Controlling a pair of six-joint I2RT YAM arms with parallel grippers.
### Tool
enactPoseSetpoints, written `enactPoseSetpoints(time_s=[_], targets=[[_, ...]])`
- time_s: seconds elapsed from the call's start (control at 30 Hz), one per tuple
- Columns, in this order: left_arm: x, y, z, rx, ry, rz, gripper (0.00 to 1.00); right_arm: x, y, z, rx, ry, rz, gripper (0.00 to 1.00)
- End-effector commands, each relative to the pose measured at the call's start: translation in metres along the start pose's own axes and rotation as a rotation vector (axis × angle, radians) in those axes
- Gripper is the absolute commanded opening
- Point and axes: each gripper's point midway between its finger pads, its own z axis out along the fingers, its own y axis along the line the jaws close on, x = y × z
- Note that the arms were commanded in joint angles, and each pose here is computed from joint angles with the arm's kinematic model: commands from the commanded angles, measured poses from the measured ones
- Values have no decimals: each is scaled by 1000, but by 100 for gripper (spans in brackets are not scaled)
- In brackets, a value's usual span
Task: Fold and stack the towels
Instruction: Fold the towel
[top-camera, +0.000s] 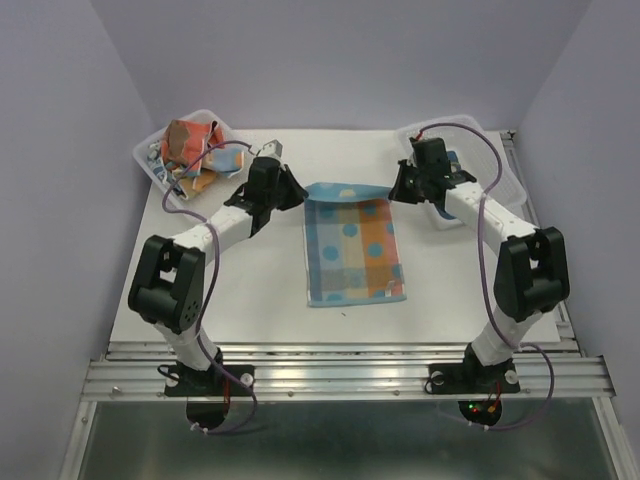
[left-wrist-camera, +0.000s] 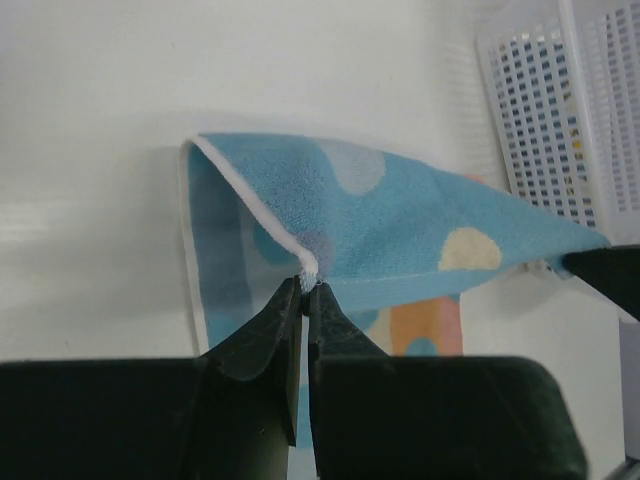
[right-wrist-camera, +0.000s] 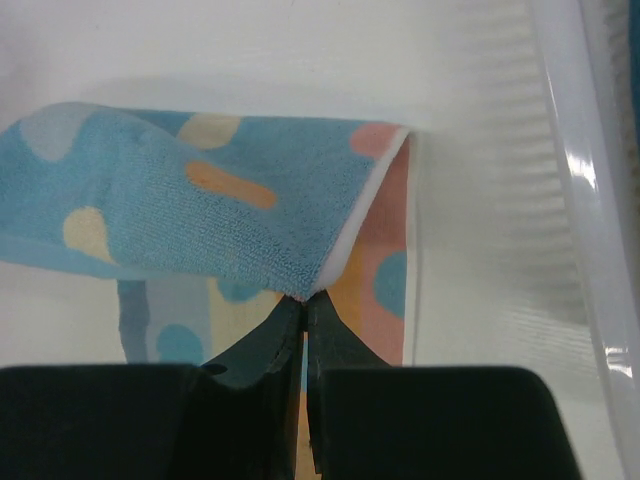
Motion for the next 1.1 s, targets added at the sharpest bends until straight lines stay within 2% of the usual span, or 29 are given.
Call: enactPoseSetpoints(time_s=[0.0,0.13,0.2,0.43,0.63,0.83,1.07], targets=[[-9,-33,-36,76,-115,-37,0,33,4,-30,-77,60,57,2],[39,-13,-51,32,-54,-81,0,64,1,-56,-100,102,75,2],[51,-19,-62,48,-54,-86,0,87,-6,-59,-91,149,86,2],[105,-2,-95,51,18,-142,0,123,2,-87,-179,198,112,2],[124,-18,-126,142,35,-173,0,154,-3,-112,-182,252,117,2],[153,-10,-135,132,90,-206,0,172,-4,-131,-200,280,133,3],[194,-3,-144,101,189,-229,0,209,-17,-128,-181,359,166,4]])
